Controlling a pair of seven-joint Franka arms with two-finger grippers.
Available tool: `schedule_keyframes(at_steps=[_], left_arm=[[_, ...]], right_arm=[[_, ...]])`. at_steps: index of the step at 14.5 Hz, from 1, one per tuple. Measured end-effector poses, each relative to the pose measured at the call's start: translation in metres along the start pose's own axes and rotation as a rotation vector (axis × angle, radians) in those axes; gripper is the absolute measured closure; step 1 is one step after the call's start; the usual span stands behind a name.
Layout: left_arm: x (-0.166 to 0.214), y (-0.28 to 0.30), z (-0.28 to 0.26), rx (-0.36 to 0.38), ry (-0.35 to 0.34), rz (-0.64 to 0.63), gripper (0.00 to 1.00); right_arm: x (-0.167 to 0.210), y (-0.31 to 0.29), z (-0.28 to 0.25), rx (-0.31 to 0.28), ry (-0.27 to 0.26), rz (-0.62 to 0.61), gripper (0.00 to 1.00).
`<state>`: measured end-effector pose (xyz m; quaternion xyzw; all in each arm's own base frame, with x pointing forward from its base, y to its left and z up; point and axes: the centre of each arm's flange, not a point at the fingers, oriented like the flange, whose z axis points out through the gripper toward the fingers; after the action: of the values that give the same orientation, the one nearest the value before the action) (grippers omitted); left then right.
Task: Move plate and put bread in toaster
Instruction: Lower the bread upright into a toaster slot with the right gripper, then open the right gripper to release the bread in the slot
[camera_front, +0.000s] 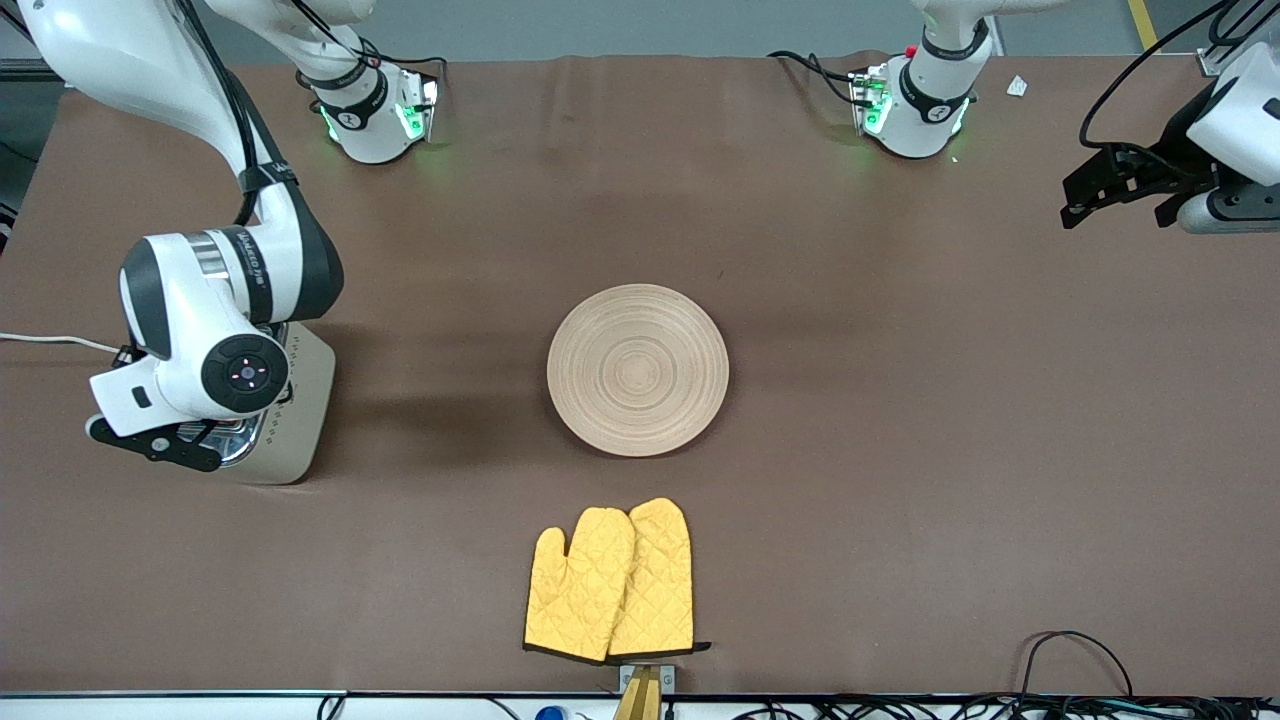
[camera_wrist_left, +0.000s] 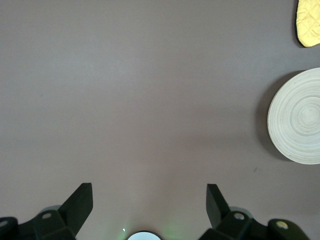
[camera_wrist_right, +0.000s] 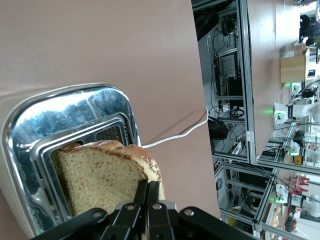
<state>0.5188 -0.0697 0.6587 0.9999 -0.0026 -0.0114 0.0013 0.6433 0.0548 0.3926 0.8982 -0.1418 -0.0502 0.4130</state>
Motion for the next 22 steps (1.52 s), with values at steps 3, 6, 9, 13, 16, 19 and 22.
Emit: schedule_keyframes(at_steps=[3, 6, 9, 13, 16, 19, 22], left_arm=[[0.0, 0.0, 0.0, 0.0, 0.0, 0.0, 0.0], [0.0, 0.0, 0.0, 0.0, 0.0, 0.0, 0.0], [0.0, 0.0, 0.0, 0.0, 0.001, 0.0, 0.0], [0.0, 0.0, 0.0, 0.0, 0.001, 0.0, 0.0], [0.0, -0.001, 0.0, 0.0, 0.001, -0.001, 0.0], [0.001, -0.001, 0.0, 0.0, -0.001, -0.002, 0.0], [0.002, -0.001, 0.0, -0.001, 0.004, -0.002, 0.0]], right_arm=[[0.001, -0.01, 0.002, 0.006, 0.004, 0.018, 0.92], [0.007, -0.007, -0.006, 0.066, 0.01, 0.038, 0.62], [0.012, -0.002, -0.019, 0.145, 0.002, 0.06, 0.31], [0.014, 0.008, -0.062, 0.367, -0.045, 0.097, 0.0], [0.017, 0.037, -0.1, 0.495, 0.025, 0.055, 0.0], [0.024, 0.095, -0.098, 0.619, 0.028, -0.032, 0.0], [0.034, 0.198, -0.069, 0.747, 0.067, -0.05, 0.0]])
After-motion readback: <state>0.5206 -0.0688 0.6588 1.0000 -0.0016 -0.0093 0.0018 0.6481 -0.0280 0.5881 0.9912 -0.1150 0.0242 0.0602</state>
